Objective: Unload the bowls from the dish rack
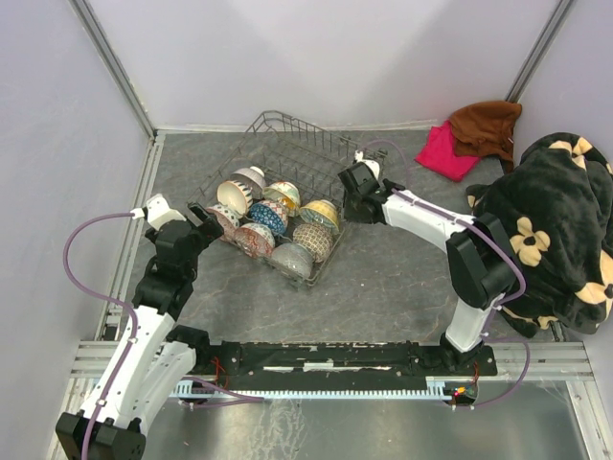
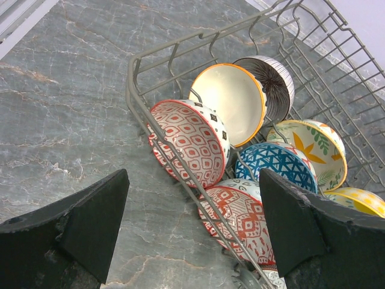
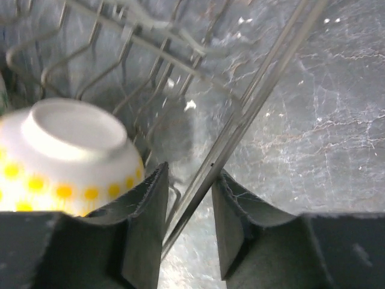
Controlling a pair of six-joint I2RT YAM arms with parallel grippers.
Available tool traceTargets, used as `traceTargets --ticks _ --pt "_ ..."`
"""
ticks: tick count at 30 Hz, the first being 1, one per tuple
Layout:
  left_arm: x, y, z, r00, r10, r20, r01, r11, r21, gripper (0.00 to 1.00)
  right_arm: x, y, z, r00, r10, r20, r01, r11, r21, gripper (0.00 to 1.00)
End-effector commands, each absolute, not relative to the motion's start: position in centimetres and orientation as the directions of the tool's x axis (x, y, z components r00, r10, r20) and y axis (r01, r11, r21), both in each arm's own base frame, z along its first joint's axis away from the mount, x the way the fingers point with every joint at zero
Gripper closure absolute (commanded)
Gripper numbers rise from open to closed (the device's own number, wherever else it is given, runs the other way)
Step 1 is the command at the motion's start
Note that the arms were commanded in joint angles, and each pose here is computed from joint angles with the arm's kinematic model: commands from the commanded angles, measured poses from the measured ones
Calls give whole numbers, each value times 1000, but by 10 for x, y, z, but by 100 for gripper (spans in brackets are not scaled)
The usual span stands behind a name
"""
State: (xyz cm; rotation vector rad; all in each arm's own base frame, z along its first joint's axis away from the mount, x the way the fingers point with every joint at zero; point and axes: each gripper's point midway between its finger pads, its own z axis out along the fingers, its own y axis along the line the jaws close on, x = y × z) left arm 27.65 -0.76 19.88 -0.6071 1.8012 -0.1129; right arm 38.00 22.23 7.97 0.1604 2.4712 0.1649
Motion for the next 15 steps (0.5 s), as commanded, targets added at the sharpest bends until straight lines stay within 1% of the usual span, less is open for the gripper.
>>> traceTargets --ticks 1,3,5,7,11,13,15 --pt "280 -10 212 -158 -478 -864 -330 850 -410 5 356 232 102 -796 59 -603 -39 988 148 53" --pt "281 -10 212 -158 -478 -864 -329 851 -410 5 356 228 107 -789 66 -611 -34 988 150 47" --pt "281 -11 213 -158 -478 -864 -329 851 -410 5 356 223 111 -781 77 -620 -21 989 149 44" --pt "281 -10 213 -157 -477 -865 -330 850 -410 4 355 216 117 -770 90 -631 -6 989 148 39" --pt "281 -10 215 -155 -476 -866 -329 851 -409 3 353 200 132 -742 118 -660 25 988 150 35" --pt "281 -10 216 -155 -475 -866 -328 852 -408 2 353 189 140 -727 121 -676 39 990 135 35" --pt "282 -11 218 -153 -475 -866 -326 852 -410 1 351 179 149 -709 105 -697 40 993 109 30"
